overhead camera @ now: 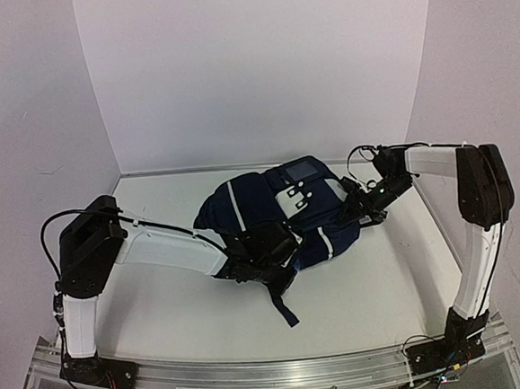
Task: Pack the student bag
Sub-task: Adjust the student bag at the center of the board, then adjust the personal item in the student bag, then adjust the student bag at the center of the board.
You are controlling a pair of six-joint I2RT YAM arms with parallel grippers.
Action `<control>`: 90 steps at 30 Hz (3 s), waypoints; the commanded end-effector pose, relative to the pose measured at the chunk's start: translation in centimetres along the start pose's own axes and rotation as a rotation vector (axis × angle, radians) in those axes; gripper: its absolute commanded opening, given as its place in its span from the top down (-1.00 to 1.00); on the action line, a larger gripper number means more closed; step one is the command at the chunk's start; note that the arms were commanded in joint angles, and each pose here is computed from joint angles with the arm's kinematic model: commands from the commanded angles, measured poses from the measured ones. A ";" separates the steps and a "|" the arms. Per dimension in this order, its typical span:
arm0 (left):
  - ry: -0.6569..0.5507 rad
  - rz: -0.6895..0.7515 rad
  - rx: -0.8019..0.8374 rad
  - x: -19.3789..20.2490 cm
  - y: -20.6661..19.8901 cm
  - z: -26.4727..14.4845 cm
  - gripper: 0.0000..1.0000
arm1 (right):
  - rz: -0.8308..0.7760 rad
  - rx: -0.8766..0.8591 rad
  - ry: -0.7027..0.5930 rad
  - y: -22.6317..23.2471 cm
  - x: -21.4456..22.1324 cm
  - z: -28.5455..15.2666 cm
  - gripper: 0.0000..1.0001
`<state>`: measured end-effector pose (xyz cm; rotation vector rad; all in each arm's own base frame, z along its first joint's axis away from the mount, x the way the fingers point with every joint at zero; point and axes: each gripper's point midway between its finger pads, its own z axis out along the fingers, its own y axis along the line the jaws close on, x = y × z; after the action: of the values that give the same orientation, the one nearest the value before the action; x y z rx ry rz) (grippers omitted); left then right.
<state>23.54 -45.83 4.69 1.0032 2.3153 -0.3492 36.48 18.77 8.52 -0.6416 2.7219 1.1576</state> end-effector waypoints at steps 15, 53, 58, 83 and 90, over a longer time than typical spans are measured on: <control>-0.130 0.297 -0.183 -4.4 0.3 0.2 0.64 | 0.072 -0.002 0.066 0.1 1.7 2.9 -0.97; -0.098 -0.496 0.009 -8.8 9.6 -12.8 -0.99 | 0.082 0.081 -0.228 1.9 -3.4 -9.3 -0.97; -0.164 -0.730 -0.030 -10.6 21.3 -12.5 -0.99 | 0.094 0.065 -0.172 3.5 -1.5 -7.0 -0.97; -0.025 -0.802 0.363 -4.8 18.5 -7.5 -0.41 | 0.041 0.211 -0.078 -2.4 -6.9 1.4 -0.97; 0.011 -0.940 0.323 0.6 15.0 -11.9 -0.46 | -0.020 0.092 -0.185 0.7 -13.1 0.6 -0.97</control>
<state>32.19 -28.77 9.83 0.0056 2.7245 -0.9459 47.36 20.52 8.28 -0.5209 2.6977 0.8518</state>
